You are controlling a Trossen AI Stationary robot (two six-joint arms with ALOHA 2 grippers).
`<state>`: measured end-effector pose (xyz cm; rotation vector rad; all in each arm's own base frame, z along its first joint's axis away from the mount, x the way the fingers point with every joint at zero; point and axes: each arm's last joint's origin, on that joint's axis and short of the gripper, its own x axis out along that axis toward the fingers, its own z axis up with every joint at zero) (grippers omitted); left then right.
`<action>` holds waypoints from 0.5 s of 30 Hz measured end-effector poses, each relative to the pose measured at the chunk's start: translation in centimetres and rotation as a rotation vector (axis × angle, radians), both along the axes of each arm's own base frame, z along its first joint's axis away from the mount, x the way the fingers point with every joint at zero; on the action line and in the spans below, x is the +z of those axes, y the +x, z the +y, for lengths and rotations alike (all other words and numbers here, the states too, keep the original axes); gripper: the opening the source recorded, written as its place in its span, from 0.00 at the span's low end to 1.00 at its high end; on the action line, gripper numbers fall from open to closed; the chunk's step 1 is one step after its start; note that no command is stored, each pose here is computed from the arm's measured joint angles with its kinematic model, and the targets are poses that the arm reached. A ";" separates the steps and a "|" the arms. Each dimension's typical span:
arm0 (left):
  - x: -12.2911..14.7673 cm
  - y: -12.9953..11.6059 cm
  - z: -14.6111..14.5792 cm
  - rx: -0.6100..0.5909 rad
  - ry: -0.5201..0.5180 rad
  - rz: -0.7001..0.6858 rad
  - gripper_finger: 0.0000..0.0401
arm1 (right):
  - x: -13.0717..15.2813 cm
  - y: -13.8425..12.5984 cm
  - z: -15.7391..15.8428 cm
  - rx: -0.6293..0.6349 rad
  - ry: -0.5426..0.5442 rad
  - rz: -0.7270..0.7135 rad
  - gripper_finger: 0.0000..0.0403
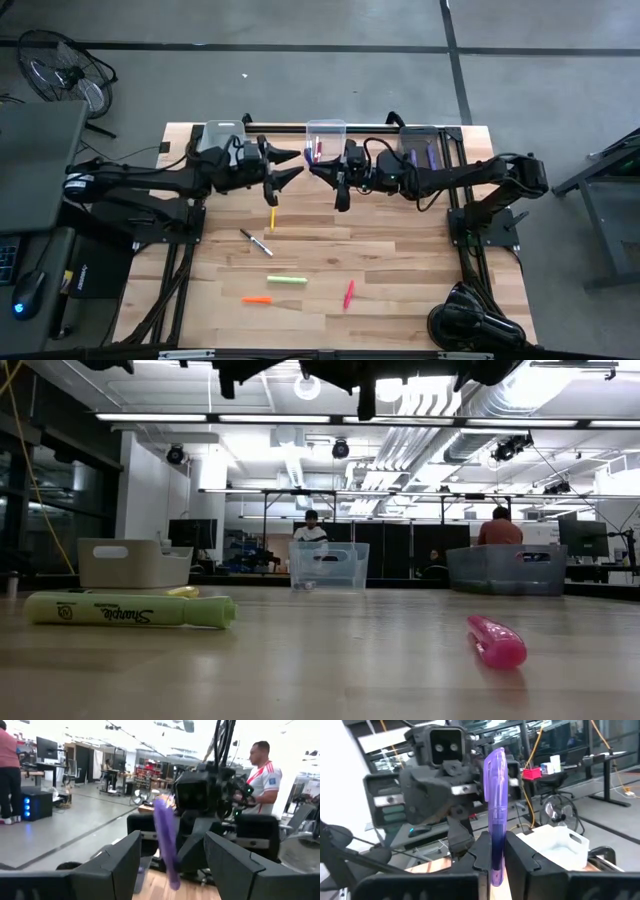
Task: Pick & Place Markers
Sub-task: Put the purple pen into the gray bin
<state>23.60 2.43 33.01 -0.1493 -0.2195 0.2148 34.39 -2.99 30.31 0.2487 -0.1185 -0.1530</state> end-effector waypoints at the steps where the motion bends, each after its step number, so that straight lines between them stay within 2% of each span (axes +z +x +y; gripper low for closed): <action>1: -0.2 0.2 0.0 -0.001 -0.004 0.004 0.53 | 0.0 0.0 0.0 0.007 -0.005 0.001 0.05; 15: -1.1 2.0 0.2 -0.005 -0.042 -0.037 0.53 | 0.0 0.0 0.1 0.041 -0.018 0.007 0.06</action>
